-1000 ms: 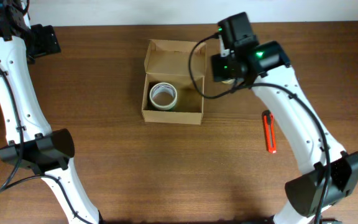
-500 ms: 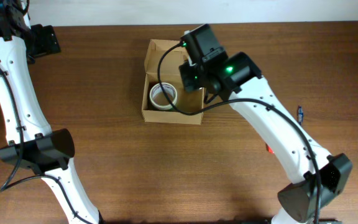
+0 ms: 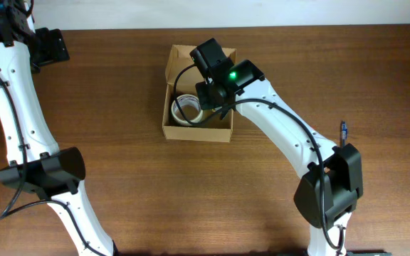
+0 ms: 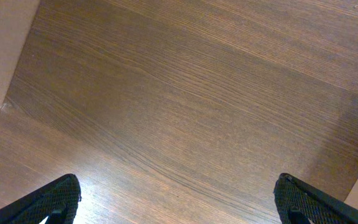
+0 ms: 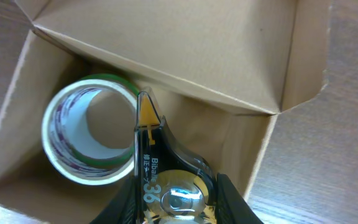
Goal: Pack container
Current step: 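Carry the correction tape with the right gripper into the box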
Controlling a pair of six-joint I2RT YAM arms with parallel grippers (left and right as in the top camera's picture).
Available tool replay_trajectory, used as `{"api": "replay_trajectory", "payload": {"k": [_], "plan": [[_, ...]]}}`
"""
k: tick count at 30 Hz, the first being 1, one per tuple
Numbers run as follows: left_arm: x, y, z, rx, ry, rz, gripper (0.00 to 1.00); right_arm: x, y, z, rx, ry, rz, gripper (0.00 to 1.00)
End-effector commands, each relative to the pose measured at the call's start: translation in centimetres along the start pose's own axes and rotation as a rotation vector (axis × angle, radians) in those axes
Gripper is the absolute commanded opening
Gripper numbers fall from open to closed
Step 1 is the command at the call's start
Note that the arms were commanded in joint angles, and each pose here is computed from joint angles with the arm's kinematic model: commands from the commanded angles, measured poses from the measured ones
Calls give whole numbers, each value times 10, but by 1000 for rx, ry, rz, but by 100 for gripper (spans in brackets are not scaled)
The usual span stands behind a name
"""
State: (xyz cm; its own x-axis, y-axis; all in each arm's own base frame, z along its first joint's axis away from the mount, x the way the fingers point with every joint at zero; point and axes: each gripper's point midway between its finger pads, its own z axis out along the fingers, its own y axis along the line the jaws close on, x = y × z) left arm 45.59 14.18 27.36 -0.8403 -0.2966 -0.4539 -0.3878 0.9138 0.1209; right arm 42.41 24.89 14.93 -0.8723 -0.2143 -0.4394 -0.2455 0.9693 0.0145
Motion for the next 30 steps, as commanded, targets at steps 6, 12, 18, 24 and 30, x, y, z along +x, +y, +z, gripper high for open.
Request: {"api": "replay_trajectory", "payload": {"k": [6, 12, 18, 24, 30], "plan": [[0, 1, -8, 11, -15, 12, 99, 19, 13, -6, -85, 98, 101, 23], [0, 1, -8, 11, -15, 12, 100, 26, 12, -7, -81, 126, 142, 24], [-1, 1, -8, 11, -15, 11, 99, 22, 11, 2, -86, 125, 174, 24], [0, 1, -8, 11, -15, 12, 100, 22, 5, 29, -109, 159, 207, 23], [0, 1, -8, 11, -15, 12, 100, 20, -2, 38, -112, 161, 225, 24]]}}
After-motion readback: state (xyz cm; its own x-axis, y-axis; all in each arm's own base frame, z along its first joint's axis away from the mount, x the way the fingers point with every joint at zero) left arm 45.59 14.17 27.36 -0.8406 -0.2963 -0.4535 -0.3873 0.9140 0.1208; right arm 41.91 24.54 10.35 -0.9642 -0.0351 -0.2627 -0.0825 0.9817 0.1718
